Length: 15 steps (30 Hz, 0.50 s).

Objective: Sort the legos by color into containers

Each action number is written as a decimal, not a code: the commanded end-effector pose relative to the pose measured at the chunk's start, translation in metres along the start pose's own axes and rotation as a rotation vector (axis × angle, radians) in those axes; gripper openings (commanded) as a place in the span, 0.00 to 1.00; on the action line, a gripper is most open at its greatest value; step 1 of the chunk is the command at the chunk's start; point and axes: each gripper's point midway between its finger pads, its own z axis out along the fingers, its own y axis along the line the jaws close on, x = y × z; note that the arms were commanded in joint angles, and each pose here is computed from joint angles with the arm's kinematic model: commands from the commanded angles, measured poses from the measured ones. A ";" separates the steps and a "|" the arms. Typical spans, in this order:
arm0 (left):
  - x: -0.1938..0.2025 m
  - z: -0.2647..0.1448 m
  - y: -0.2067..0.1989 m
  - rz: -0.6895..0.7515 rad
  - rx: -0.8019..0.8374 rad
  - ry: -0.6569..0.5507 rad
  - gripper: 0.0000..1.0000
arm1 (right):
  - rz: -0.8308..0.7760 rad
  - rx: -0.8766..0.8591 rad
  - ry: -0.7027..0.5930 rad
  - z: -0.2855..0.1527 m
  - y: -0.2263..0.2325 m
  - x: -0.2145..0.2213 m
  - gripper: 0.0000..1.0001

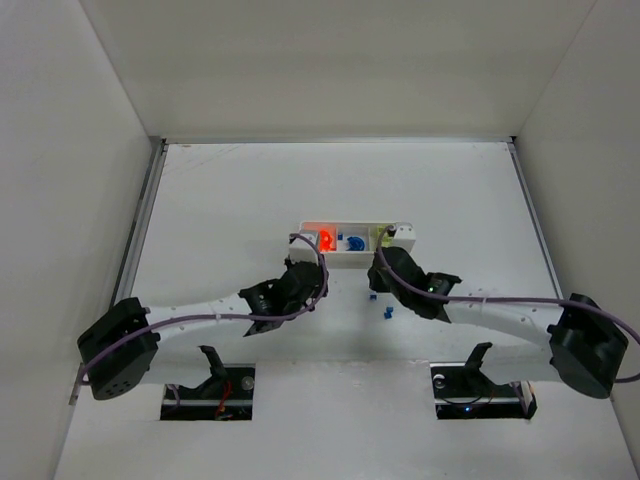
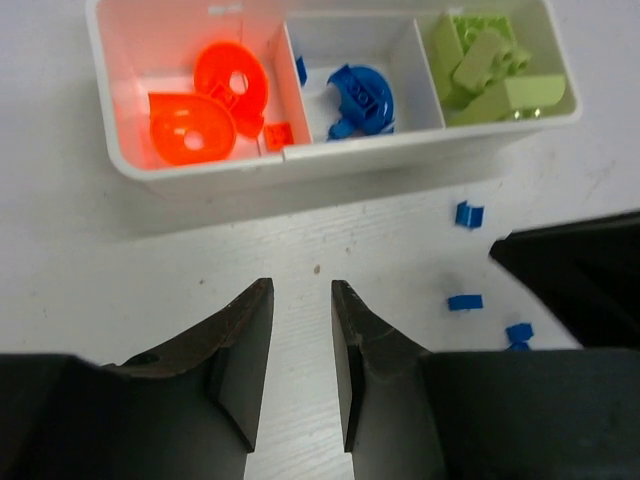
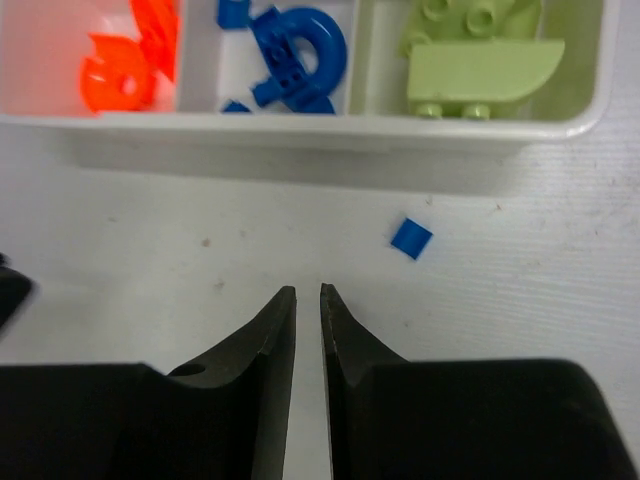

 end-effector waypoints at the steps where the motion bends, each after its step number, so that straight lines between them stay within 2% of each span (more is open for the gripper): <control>1: 0.001 -0.005 0.001 -0.008 -0.010 -0.019 0.28 | 0.001 -0.058 -0.063 -0.009 0.022 -0.036 0.22; 4: 0.002 -0.008 0.001 -0.008 -0.008 -0.028 0.29 | 0.001 -0.065 -0.075 -0.009 0.028 -0.044 0.23; 6: 0.003 -0.008 0.000 -0.006 -0.007 -0.025 0.29 | -0.016 -0.047 -0.054 -0.006 0.026 -0.039 0.27; 9: 0.007 -0.008 -0.001 -0.002 -0.003 -0.017 0.30 | -0.043 0.005 -0.010 -0.001 0.014 -0.014 0.42; 12: 0.009 -0.006 -0.002 0.002 -0.005 -0.012 0.30 | -0.055 0.038 0.037 -0.001 0.004 0.011 0.50; 15: 0.012 -0.003 -0.002 0.004 -0.003 -0.005 0.30 | -0.063 0.047 0.083 0.001 0.002 0.033 0.52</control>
